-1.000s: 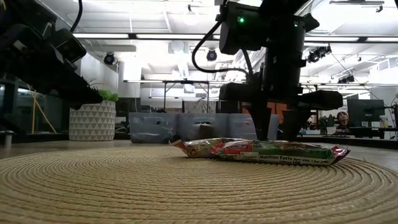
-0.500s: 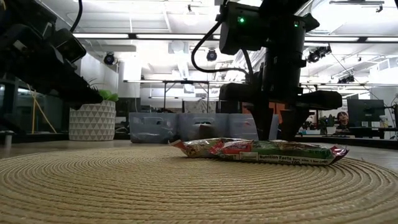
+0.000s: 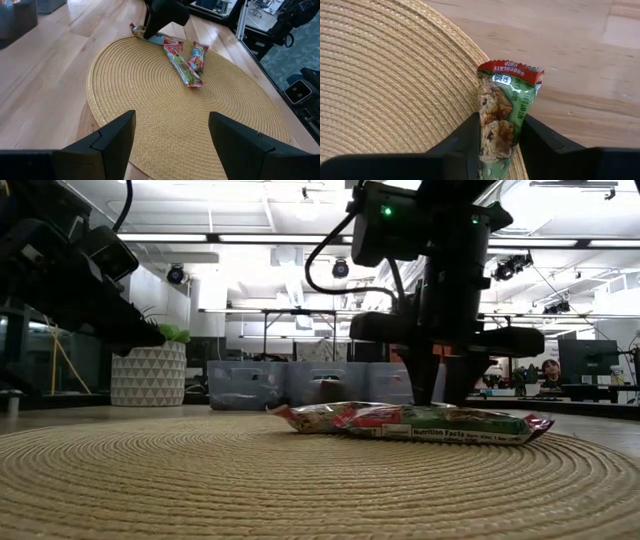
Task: Pick and place Granola Bars by type
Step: Put the red granola bar into the right black bin
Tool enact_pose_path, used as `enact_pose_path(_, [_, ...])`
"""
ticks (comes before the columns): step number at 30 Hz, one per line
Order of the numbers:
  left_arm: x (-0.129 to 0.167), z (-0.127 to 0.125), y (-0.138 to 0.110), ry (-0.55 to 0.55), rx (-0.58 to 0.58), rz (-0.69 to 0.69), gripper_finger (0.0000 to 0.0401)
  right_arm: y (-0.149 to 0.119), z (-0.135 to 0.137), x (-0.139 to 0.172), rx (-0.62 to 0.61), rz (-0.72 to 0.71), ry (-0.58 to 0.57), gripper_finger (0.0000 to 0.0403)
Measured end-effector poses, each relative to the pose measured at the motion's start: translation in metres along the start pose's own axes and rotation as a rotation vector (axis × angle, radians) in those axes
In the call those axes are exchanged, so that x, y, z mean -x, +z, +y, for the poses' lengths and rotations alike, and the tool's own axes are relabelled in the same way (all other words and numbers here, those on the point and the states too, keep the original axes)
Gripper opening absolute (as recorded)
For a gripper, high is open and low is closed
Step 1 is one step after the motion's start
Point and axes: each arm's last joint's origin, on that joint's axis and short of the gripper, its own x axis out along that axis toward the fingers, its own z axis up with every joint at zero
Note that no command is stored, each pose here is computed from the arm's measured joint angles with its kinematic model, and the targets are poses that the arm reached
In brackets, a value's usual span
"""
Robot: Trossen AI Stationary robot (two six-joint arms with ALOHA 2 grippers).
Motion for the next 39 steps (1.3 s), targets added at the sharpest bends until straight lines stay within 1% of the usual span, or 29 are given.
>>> enact_pose_path(4, [0.0,0.0,0.0,0.0,0.0,0.0,0.0248,0.0,0.002,0.0,0.017,0.005,0.016,0.0096])
enact_pose_path(11, [0.0,0.0,0.0,0.0,0.0,0.0,0.0248,0.001,0.009,0.006,0.045,-0.003,0.063,0.0093])
enact_pose_path(18, [0.0,0.0,0.0,0.0,0.0,0.0,0.0248,0.01,0.026,0.027,0.102,-0.074,0.102,0.0093])
enact_pose_path(22, [0.0,0.0,0.0,0.0,0.0,0.0,0.0248,0.022,0.034,0.043,0.13,-0.122,0.095,0.0093])
enact_pose_path(26, [0.0,0.0,0.0,0.0,0.0,0.0,0.0248,0.037,0.041,0.065,0.154,-0.195,0.068,0.0093])
enact_pose_path(29, [0.0,0.0,0.0,0.0,0.0,0.001,0.0248,0.054,0.045,0.085,0.18,-0.25,0.033,0.0093])
enact_pose_path(34, [0.0,0.0,0.0,0.0,0.0,0.0,0.0248,0.087,0.044,0.121,0.231,-0.337,-0.044,0.0093])
enact_pose_path(39, [0.0,0.0,0.0,0.0,0.0,0.0,0.0248,0.122,0.037,0.156,0.275,-0.408,-0.11,0.0093])
